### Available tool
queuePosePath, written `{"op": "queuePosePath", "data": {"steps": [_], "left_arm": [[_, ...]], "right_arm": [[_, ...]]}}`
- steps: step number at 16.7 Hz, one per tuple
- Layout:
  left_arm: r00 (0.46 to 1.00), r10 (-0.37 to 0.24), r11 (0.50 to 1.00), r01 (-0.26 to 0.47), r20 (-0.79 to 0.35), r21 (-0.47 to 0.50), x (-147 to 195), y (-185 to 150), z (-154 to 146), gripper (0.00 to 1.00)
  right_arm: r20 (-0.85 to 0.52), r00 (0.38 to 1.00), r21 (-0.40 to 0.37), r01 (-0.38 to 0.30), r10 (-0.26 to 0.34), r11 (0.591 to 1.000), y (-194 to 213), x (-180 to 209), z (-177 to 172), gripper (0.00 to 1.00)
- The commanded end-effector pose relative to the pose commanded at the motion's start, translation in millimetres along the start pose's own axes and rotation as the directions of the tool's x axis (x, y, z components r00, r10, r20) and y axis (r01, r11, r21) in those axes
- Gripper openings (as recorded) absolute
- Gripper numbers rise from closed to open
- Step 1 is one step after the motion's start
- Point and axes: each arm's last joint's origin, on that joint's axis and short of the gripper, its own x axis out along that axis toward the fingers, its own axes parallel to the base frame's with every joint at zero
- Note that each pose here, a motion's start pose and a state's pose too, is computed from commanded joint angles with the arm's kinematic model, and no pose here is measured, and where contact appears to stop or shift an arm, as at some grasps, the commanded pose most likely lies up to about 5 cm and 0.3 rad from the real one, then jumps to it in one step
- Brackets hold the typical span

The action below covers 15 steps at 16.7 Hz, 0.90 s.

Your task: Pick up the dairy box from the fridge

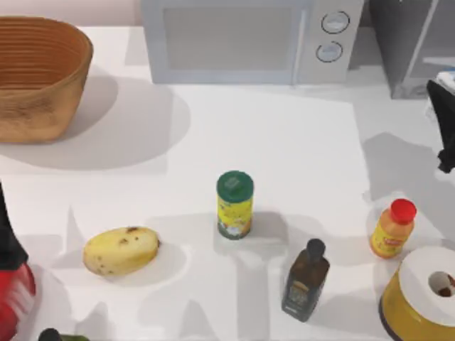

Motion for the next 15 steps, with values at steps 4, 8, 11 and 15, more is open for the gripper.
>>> {"op": "queuePosePath", "data": {"steps": [4,8,11,15], "left_arm": [[1.000,0.000,1.000,0.000,0.000,0.000,0,0,0,1.00],[1.000,0.000,1.000,0.000,0.000,0.000,0,0,0,1.00],[1.000,0.000,1.000,0.000,0.000,0.000,0,0,0,1.00],[1.000,0.000,1.000,0.000,0.000,0.000,0,0,0,1.00]], "right_arm": [[0.000,0.998,-0.001,-0.067,0.067,0.998,-10,33,-12,0.00],[0.022,0.996,-0.015,-0.092,0.092,0.996,-29,66,-30,0.00],[0.037,0.991,-0.025,-0.125,0.126,0.992,-42,90,-54,0.00],[0.040,0.979,-0.026,-0.198,0.199,0.980,-49,116,-97,0.00]]}}
